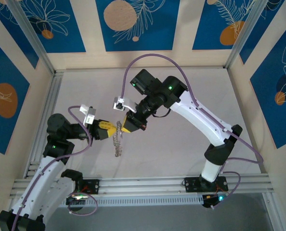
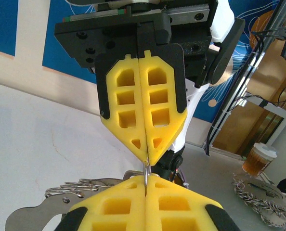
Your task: Put the keys on the keyring
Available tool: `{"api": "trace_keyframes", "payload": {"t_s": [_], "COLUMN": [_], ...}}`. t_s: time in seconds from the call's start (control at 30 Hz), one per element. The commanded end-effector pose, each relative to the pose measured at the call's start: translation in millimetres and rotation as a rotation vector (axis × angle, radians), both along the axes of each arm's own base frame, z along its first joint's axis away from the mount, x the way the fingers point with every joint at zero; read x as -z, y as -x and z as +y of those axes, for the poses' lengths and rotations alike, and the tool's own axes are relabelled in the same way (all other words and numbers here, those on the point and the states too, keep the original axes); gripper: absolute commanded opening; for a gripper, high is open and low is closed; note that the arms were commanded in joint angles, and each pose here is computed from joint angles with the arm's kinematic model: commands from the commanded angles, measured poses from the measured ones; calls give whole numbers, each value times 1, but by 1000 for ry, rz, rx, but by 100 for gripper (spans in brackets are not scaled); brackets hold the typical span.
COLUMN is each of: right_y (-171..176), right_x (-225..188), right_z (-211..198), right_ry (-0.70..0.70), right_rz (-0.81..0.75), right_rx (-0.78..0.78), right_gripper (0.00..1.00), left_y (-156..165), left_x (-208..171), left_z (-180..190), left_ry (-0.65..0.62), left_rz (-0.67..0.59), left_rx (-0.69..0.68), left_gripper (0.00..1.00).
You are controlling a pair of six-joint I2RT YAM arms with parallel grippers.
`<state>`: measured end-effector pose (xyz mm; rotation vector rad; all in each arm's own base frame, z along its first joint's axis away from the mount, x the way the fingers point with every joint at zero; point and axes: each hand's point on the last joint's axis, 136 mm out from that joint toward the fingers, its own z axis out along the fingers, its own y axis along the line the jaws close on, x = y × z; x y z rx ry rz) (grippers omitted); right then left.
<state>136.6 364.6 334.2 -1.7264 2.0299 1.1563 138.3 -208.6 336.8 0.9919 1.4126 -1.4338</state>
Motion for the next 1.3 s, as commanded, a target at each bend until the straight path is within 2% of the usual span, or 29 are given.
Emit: {"api": "trace_keyframes", "payload": {"t_s": [0.0,1.27], "right_y": [5,0], "right_x": [-5,-2], "right_z": [2,-3], "right_ry": [-17,-3], "right_rz": [2,-12], "right_rx": [-27,-2], "right_gripper": [0,0], "left_y": [11,11], "left_x": [-12,-12], "left_z": [-1,-1], "left_ry": [10,6], "left_rz": [-66,-69], "left_rx": [41,30], "left_gripper": [0,0]}}
